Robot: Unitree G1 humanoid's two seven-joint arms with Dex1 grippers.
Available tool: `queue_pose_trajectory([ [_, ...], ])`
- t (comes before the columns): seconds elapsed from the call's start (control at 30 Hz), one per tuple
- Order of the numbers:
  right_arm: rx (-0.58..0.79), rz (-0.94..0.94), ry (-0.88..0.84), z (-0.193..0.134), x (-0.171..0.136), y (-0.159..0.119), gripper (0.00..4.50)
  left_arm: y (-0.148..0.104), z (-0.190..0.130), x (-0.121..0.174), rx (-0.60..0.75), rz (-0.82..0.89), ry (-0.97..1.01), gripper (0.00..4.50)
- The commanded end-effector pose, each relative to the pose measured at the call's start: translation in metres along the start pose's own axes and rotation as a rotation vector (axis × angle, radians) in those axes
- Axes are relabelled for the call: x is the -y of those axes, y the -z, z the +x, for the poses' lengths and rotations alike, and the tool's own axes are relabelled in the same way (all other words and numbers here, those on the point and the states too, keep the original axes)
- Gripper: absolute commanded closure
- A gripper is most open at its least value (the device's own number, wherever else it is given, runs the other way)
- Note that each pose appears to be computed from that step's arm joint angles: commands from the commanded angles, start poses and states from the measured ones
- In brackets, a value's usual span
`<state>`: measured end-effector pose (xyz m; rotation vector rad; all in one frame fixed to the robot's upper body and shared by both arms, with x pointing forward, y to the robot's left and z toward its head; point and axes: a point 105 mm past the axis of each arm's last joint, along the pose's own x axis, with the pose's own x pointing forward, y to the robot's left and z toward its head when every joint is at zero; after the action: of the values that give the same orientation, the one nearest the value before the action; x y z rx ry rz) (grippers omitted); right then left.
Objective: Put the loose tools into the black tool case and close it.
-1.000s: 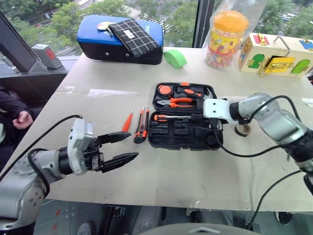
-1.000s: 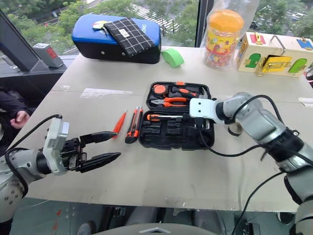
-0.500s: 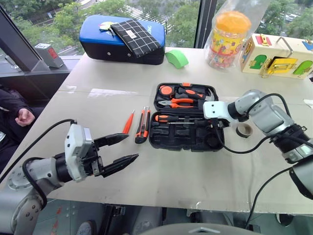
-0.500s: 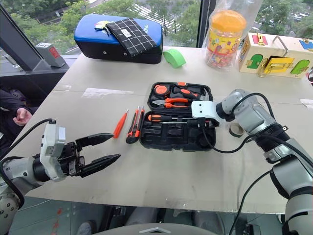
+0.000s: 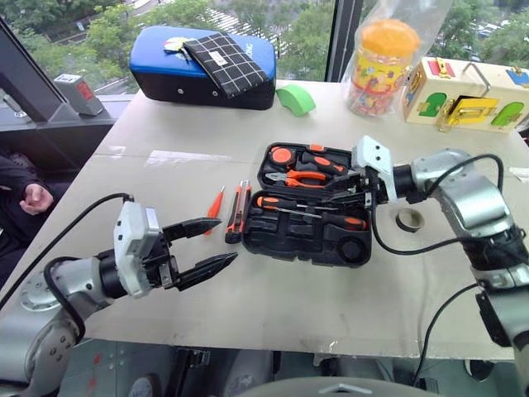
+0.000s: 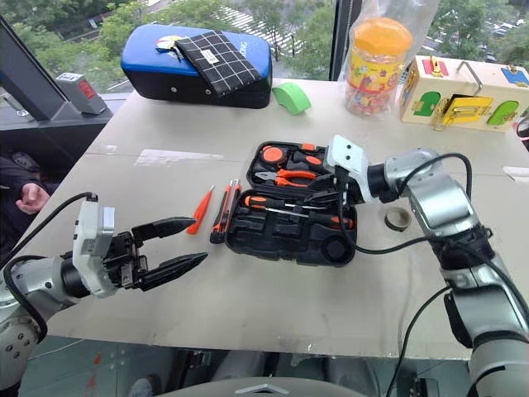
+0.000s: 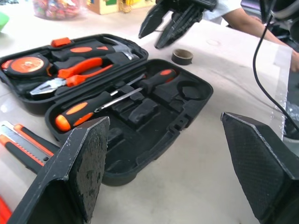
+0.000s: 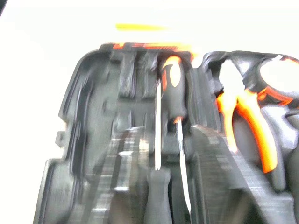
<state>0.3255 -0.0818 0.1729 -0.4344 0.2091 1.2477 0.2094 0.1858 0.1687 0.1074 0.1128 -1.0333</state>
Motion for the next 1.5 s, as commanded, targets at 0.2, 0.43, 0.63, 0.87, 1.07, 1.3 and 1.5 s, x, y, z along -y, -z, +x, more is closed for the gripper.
queue_pose_trajectory([
  [0.2,-0.055,-0.009,0.273,0.013,-0.009,0.046,4.48,-0.005,0.0,-0.001,0.006,0.035,-0.006,0.61],
  [0.43,-0.459,-0.274,0.105,0.023,-0.029,0.118,4.48,0.0,-0.002,-0.006,-0.018,0.044,-0.031,0.61],
  [0.63,-0.137,-0.333,0.344,0.013,-0.005,0.056,4.48,0.008,-0.005,-0.032,-0.021,0.045,-0.246,0.61],
  [0.87,0.271,-0.143,0.15,-0.03,-0.062,-0.005,2.75,0.036,-0.01,-0.081,-0.148,-0.053,-0.628,0.61],
  [1.07,0.246,-0.069,0.037,-0.056,-0.091,-0.009,0.04,0.049,0.013,-0.104,-0.207,-0.1,-0.739,0.61],
  [1.3,0.226,-0.076,0.099,-0.074,-0.101,-0.011,0.0,0.084,0.035,-0.121,-0.351,-0.13,-0.81,1.16],
  [1.5,0.213,-0.046,0.134,-0.078,-0.105,-0.007,0.0,0.091,0.044,-0.111,-0.354,-0.099,-0.7,3.64],
])
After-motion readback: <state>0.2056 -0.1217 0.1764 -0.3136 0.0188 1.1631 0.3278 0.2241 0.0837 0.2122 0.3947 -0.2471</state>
